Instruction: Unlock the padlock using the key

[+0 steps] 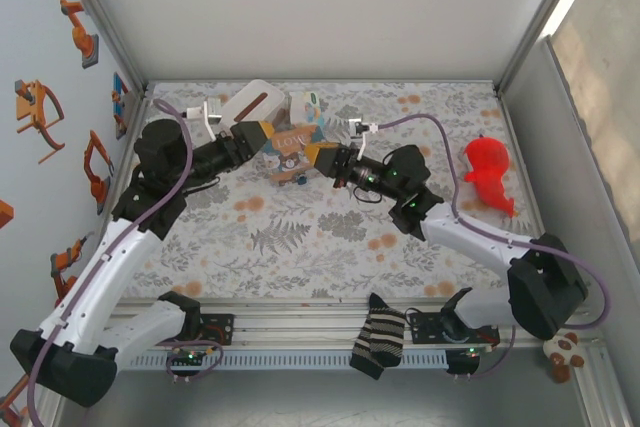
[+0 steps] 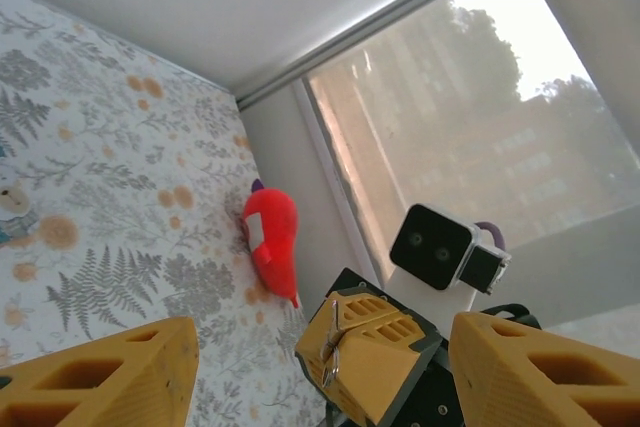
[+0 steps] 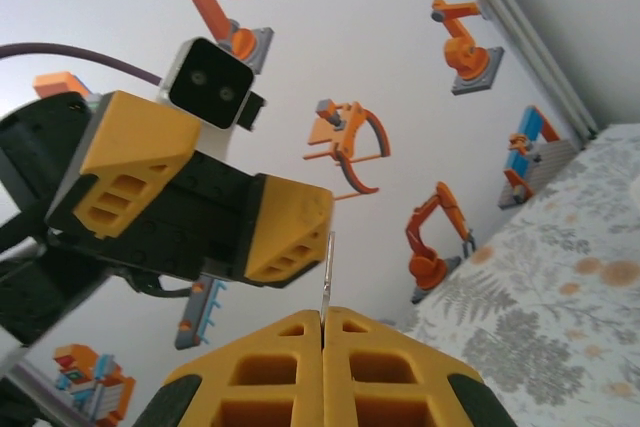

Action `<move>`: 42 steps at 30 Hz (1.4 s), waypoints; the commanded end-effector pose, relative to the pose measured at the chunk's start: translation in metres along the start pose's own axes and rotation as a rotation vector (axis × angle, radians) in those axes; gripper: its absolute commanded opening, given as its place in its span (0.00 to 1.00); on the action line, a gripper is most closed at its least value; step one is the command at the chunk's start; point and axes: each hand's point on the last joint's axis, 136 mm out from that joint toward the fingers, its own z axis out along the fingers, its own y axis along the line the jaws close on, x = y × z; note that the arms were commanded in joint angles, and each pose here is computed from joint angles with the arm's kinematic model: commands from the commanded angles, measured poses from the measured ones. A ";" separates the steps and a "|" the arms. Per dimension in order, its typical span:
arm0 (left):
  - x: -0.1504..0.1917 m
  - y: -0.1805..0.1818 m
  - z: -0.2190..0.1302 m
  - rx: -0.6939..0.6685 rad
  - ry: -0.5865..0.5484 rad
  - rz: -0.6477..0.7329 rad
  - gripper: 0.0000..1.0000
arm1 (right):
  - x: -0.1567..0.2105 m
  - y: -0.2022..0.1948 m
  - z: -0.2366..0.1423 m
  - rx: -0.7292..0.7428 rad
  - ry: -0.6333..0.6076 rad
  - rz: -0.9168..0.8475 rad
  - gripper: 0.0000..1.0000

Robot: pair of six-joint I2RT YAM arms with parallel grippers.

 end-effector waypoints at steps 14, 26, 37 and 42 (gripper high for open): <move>0.009 -0.033 0.022 0.122 0.042 0.047 0.55 | -0.028 0.029 0.017 -0.202 -0.080 0.123 0.00; 0.003 -0.029 0.027 0.103 0.026 0.050 0.39 | -0.022 0.026 0.021 -0.202 -0.062 0.145 0.00; 0.003 -0.028 0.028 0.101 0.027 0.054 0.26 | -0.018 0.023 0.026 -0.202 -0.048 0.159 0.00; 0.004 -0.028 0.028 0.097 0.029 0.055 0.22 | -0.017 0.023 0.027 -0.206 -0.042 0.168 0.00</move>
